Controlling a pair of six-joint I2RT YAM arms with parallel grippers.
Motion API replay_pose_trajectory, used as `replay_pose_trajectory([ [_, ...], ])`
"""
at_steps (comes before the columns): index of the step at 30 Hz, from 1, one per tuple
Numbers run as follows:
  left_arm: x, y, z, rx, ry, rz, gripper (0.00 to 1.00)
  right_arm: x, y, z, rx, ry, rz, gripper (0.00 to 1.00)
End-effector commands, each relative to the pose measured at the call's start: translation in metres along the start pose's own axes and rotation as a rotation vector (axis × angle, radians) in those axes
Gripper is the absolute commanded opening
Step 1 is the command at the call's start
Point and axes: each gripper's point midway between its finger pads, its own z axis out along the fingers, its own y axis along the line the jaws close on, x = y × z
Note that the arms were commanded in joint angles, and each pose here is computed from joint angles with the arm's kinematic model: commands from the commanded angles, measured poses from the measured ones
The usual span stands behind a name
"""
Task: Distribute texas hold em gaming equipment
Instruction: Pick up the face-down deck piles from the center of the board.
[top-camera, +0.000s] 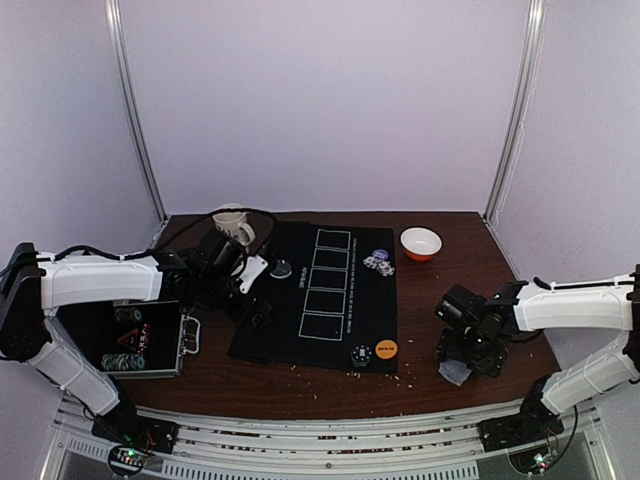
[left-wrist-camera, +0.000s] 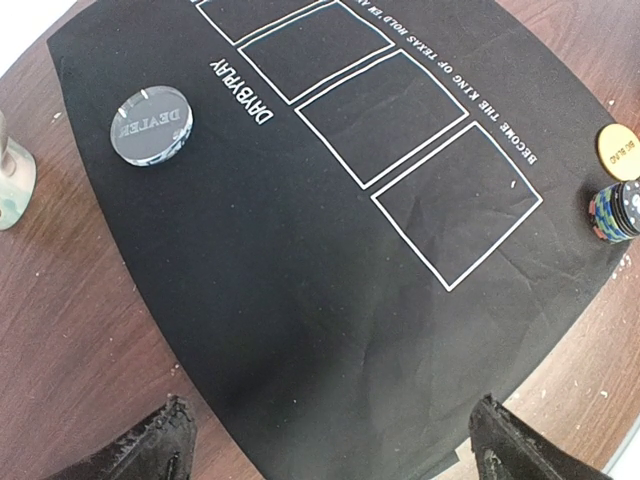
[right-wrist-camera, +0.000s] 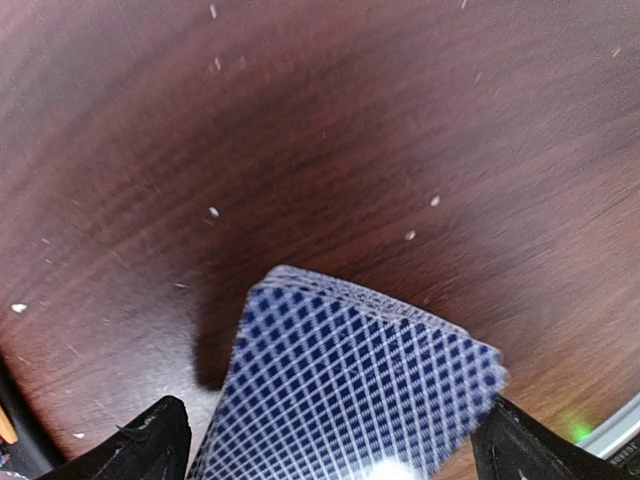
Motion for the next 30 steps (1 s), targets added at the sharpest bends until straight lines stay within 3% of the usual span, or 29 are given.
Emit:
replay_pose_trajectory([
  [1, -0.004, 0.001, 0.002, 0.006, -0.02, 0.012, 0.98, 0.014, 0.005, 0.014, -0.032, 0.069, 0.009, 1.0],
  [7, -0.003, 0.001, 0.003, 0.005, -0.016, 0.015, 0.98, 0.013, 0.001, 0.021, -0.029, 0.09, -0.03, 0.95],
  [17, -0.003, 0.002, 0.005, 0.001, -0.013, 0.02, 0.98, 0.01, 0.01, 0.02, -0.069, 0.122, -0.123, 0.69],
  [27, -0.003, 0.003, 0.004, -0.001, -0.013, 0.021, 0.98, 0.013, 0.008, 0.027, -0.028, 0.156, -0.195, 0.7],
  [30, -0.003, 0.003, 0.004, -0.002, -0.016, 0.02, 0.98, 0.013, 0.008, 0.026, -0.029, 0.154, -0.212, 0.6],
])
